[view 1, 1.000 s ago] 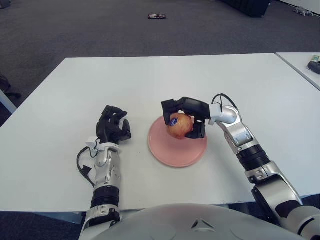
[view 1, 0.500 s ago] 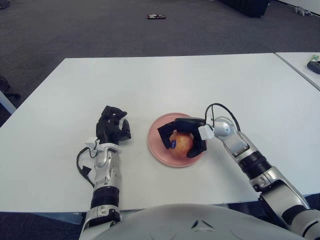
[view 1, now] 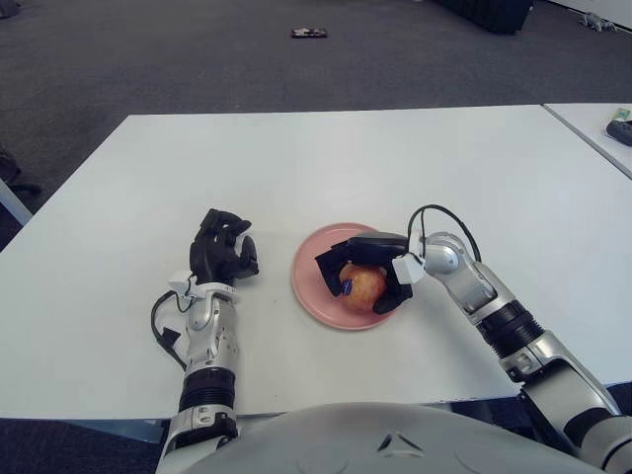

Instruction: Put the apple into the plate.

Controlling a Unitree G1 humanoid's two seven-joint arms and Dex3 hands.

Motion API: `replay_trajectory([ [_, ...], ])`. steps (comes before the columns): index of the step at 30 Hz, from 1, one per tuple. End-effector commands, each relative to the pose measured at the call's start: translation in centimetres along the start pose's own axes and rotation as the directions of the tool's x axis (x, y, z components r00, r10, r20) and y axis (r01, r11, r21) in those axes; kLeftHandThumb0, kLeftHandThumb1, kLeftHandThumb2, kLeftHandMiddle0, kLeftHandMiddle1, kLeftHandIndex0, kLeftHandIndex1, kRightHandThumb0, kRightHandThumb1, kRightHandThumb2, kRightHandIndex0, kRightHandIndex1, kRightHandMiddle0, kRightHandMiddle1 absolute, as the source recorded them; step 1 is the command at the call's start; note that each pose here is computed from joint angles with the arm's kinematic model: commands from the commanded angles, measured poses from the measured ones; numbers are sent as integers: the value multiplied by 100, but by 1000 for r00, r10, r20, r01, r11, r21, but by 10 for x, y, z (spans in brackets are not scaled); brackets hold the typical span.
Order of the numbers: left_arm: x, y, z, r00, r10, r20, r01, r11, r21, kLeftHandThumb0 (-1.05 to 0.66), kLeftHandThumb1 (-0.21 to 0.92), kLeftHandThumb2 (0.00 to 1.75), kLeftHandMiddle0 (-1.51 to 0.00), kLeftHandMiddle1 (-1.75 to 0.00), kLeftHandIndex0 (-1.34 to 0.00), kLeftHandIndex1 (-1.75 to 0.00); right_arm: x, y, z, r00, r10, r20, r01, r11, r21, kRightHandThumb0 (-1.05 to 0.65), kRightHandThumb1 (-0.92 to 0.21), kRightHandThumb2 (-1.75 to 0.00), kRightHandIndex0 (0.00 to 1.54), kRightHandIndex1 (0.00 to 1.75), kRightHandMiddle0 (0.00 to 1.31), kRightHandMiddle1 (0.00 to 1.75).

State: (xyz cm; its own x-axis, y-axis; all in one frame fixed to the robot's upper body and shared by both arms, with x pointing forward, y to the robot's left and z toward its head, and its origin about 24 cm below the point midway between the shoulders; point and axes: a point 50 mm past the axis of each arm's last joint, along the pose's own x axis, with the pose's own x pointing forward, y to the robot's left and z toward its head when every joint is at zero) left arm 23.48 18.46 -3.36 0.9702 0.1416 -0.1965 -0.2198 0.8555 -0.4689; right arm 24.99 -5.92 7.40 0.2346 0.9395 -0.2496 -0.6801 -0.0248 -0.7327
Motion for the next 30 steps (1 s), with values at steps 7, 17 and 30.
replay_trajectory([
  [7, -11, 11, -20, 994, 43, -99, -44, 999, -14, -1, -8, 175, -93, -175, -70, -166, -4, -8, 6, 998, -53, -34, 47, 984, -170, 0, 2, -169, 86, 172, 66, 171],
  [17, -10, 11, -21, 994, 47, -101, -47, 999, 0, -1, -8, 175, -93, -175, -71, -166, -8, -9, 6, 986, -167, -5, 163, 971, -177, -24, -27, -121, 12, 144, 17, 152],
  [30, -11, 8, -21, 994, 74, -85, -75, 997, -10, -1, -7, 175, -91, -175, -69, -169, -16, -11, 9, 976, -207, 61, 215, 951, -221, -69, -52, -95, 0, 9, 0, 46],
])
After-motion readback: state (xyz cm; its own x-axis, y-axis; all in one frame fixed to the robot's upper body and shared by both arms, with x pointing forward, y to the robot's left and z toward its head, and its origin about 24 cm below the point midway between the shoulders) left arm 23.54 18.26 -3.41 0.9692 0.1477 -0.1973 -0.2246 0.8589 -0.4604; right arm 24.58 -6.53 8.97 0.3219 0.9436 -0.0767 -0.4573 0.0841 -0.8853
